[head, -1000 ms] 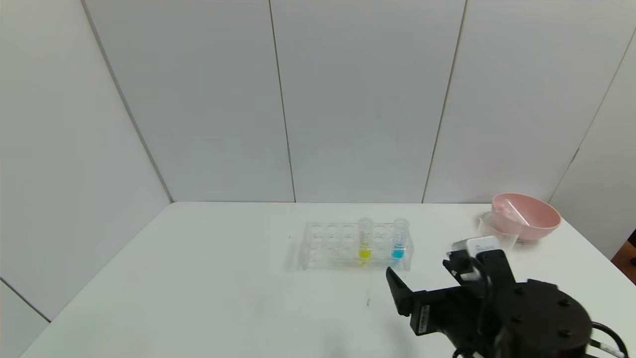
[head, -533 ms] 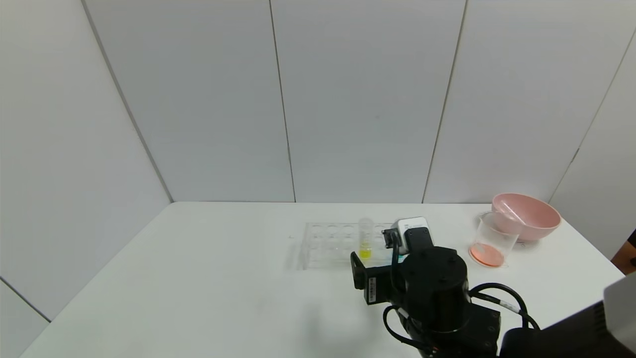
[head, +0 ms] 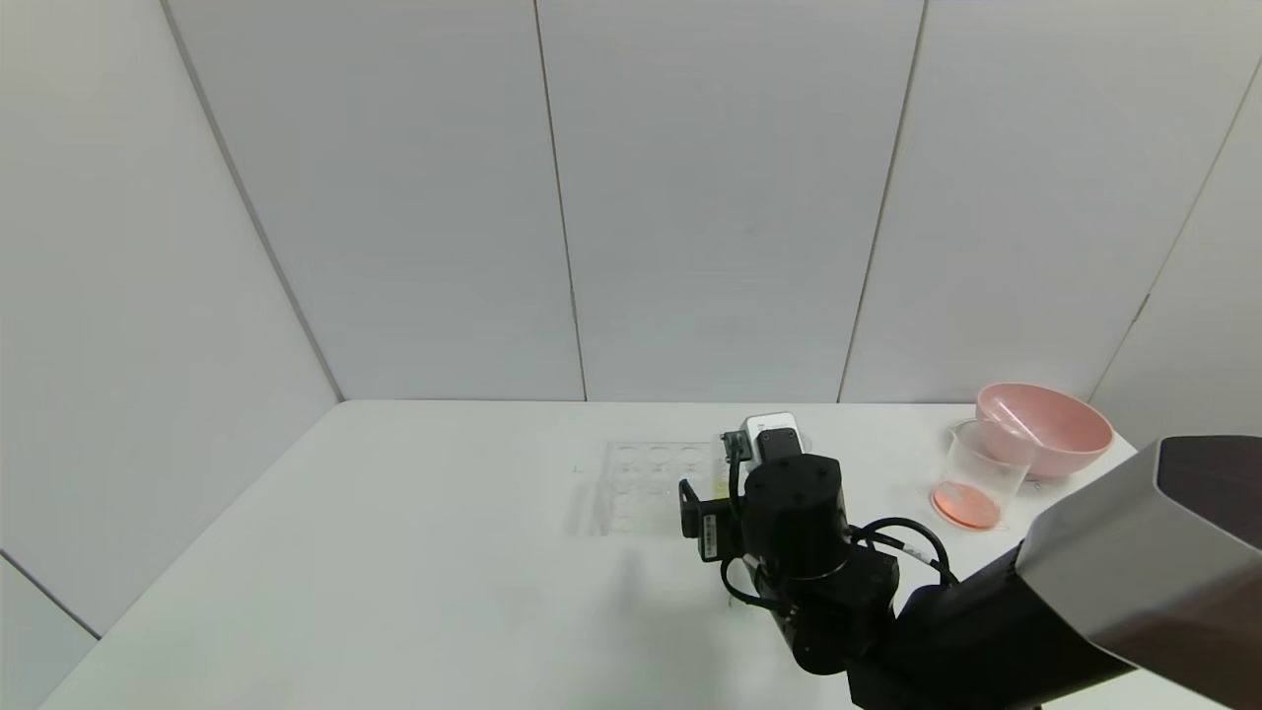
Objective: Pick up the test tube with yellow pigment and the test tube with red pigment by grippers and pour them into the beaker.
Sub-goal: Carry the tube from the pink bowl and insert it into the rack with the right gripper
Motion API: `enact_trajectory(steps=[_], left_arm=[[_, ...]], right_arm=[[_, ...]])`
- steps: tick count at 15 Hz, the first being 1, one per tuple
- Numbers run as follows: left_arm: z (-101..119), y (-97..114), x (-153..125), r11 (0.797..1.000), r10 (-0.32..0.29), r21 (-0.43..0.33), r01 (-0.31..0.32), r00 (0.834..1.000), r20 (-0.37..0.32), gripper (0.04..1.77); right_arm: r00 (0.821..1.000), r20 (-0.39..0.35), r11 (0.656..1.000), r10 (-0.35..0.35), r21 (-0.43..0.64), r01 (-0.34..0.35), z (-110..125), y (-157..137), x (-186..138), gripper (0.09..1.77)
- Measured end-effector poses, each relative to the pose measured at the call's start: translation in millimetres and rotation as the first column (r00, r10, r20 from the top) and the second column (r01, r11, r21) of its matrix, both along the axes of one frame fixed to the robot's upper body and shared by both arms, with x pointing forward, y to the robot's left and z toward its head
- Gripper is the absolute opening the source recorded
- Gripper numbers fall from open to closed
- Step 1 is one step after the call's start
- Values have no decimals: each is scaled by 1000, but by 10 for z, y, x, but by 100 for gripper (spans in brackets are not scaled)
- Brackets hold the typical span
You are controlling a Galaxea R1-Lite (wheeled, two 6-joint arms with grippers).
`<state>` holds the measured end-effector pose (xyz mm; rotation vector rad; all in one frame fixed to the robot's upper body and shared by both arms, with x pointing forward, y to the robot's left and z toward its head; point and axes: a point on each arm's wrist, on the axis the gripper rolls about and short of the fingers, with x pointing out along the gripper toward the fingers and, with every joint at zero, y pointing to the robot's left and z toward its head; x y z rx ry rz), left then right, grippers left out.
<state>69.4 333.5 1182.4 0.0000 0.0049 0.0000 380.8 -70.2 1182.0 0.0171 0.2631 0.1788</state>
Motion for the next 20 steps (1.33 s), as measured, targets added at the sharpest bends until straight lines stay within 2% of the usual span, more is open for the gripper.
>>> enact_trajectory(steps=[12,16,19,20], left_arm=[[0,0,0,1000,0,0,0,1000,0,176],[0,0,0,1000,0,0,0,1000,0,176],[0,0,0,1000,0,0,0,1000,0,176],[1,0,0,1000,0,0,0,1000,0,176]], right_arm=[[999,5,999,-47,21,47,-170,16,351,170],[998,9,998,-61,21,61,-195,4,419,108],[998,9,998,-58,21,58,-213,23,428,78],[998,11,998,-56,22,55,-210,30,429,52]])
